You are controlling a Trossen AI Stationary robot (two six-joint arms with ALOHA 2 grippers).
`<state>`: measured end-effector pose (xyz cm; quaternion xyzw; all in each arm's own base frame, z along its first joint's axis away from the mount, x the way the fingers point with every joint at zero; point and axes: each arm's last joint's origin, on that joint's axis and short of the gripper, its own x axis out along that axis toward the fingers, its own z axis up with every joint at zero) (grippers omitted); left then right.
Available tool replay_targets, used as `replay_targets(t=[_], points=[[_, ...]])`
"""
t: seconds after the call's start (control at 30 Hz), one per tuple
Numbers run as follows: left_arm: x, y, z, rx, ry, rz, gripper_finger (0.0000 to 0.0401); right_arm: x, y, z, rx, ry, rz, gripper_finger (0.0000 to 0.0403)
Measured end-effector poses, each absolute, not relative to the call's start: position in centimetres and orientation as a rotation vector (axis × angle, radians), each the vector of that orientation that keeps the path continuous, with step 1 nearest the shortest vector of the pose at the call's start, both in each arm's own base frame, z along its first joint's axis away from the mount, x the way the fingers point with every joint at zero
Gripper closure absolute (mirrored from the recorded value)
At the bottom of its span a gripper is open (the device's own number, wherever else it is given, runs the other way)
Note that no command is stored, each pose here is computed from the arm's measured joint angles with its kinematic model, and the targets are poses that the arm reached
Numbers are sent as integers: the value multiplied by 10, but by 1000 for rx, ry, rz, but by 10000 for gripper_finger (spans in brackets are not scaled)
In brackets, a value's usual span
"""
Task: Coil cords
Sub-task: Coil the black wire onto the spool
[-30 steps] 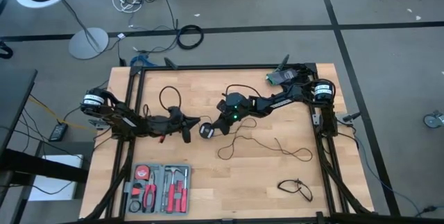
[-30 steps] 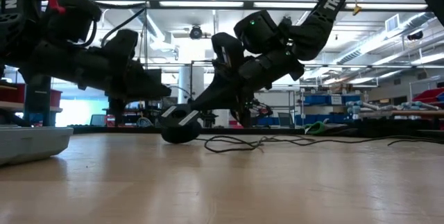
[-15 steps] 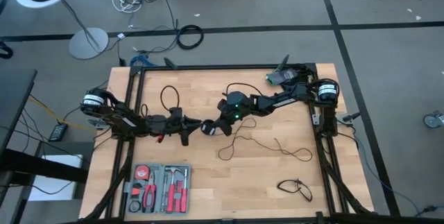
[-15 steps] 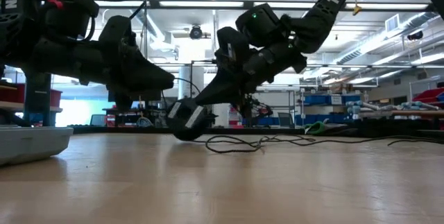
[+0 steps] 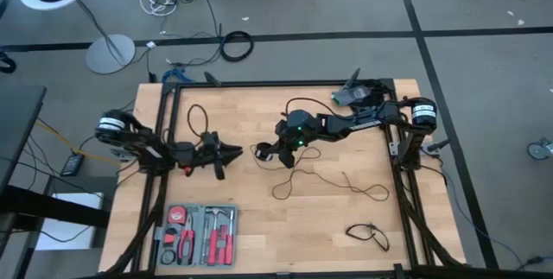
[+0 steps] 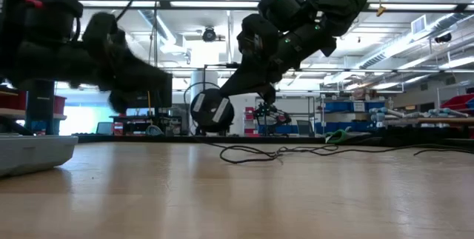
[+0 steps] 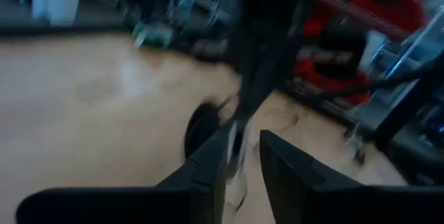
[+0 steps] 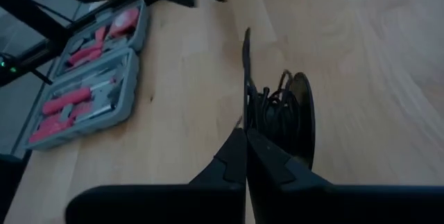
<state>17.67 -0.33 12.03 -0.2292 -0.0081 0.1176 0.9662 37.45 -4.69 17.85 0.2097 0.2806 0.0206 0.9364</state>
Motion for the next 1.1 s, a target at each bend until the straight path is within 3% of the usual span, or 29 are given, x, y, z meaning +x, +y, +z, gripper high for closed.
replay_targets(t=[0.27, 0.63, 1.1], points=[[181, -5, 125, -432, -42, 198, 311, 378, -27, 182, 288, 542, 171, 403], [182, -2, 126, -369, -57, 278, 311, 380, -11, 184, 247, 519, 235, 403], [231, 8, 138, -362, 56, 150, 311, 376, -4, 186, 233, 556, 197, 403]])
